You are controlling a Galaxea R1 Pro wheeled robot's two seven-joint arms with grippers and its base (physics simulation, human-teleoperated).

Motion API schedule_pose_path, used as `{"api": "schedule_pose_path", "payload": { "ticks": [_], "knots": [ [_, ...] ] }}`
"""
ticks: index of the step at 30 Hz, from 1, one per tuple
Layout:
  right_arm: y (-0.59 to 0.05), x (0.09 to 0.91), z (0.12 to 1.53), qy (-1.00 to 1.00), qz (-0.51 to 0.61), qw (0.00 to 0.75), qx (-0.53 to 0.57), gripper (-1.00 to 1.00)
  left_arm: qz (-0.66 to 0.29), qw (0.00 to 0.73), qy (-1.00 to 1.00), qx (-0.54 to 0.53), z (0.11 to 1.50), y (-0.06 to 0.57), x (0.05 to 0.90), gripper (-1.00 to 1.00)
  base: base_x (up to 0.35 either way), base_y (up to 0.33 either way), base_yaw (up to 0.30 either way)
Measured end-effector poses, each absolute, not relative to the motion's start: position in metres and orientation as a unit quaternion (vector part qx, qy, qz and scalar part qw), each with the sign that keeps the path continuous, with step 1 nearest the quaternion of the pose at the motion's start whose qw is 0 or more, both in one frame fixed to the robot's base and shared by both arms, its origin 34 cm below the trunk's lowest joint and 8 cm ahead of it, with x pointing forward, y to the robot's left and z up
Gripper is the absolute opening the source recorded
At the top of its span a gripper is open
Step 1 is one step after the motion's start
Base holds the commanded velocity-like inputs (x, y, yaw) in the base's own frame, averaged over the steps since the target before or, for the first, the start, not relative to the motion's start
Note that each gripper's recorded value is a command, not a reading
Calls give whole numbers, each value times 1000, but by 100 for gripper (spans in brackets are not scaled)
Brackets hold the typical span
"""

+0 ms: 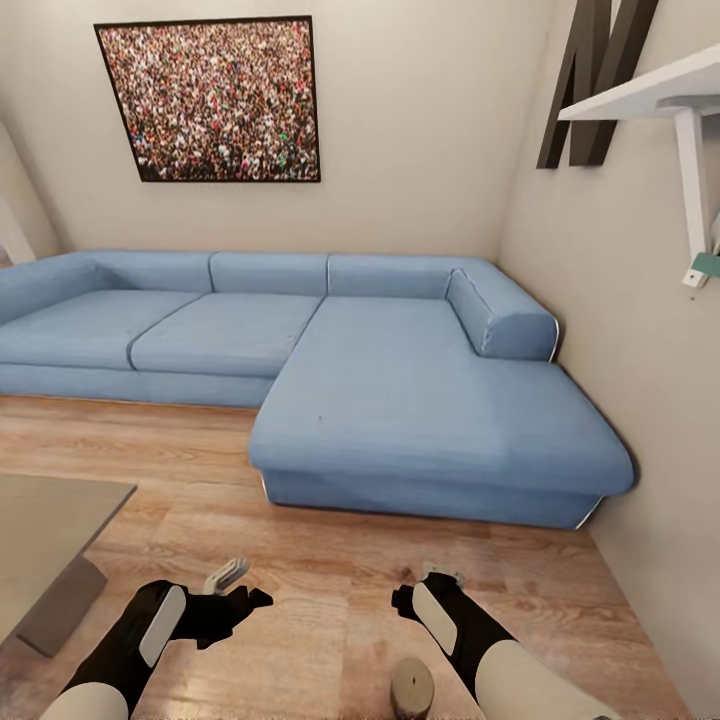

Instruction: Place each of the two pumpkins and all three candles from the living room inside a cabinet in the living room (use any cabinet), then make sure every cabinet is closed, and position the cauldron so it is next to a table in the living room.

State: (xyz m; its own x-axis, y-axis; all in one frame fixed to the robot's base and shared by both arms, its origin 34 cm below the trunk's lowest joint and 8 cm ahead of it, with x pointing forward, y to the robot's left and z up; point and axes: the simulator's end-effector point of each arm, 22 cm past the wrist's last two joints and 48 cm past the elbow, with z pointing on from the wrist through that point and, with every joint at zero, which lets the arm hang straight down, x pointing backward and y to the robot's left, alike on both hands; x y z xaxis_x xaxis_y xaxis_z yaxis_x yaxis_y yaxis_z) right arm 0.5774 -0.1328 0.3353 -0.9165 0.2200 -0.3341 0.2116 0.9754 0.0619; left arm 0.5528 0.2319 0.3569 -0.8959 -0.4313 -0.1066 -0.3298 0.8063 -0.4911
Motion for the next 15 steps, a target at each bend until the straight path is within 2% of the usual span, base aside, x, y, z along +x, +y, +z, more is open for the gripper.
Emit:
{"api": "schedule_pose_path", "payload": {
  "ticks": [15],
  "knots": [
    [-132,568,302,979,13,170,108,100,-237,108,944,-201,324,232,545,100,0,0,0]
  ]
}}
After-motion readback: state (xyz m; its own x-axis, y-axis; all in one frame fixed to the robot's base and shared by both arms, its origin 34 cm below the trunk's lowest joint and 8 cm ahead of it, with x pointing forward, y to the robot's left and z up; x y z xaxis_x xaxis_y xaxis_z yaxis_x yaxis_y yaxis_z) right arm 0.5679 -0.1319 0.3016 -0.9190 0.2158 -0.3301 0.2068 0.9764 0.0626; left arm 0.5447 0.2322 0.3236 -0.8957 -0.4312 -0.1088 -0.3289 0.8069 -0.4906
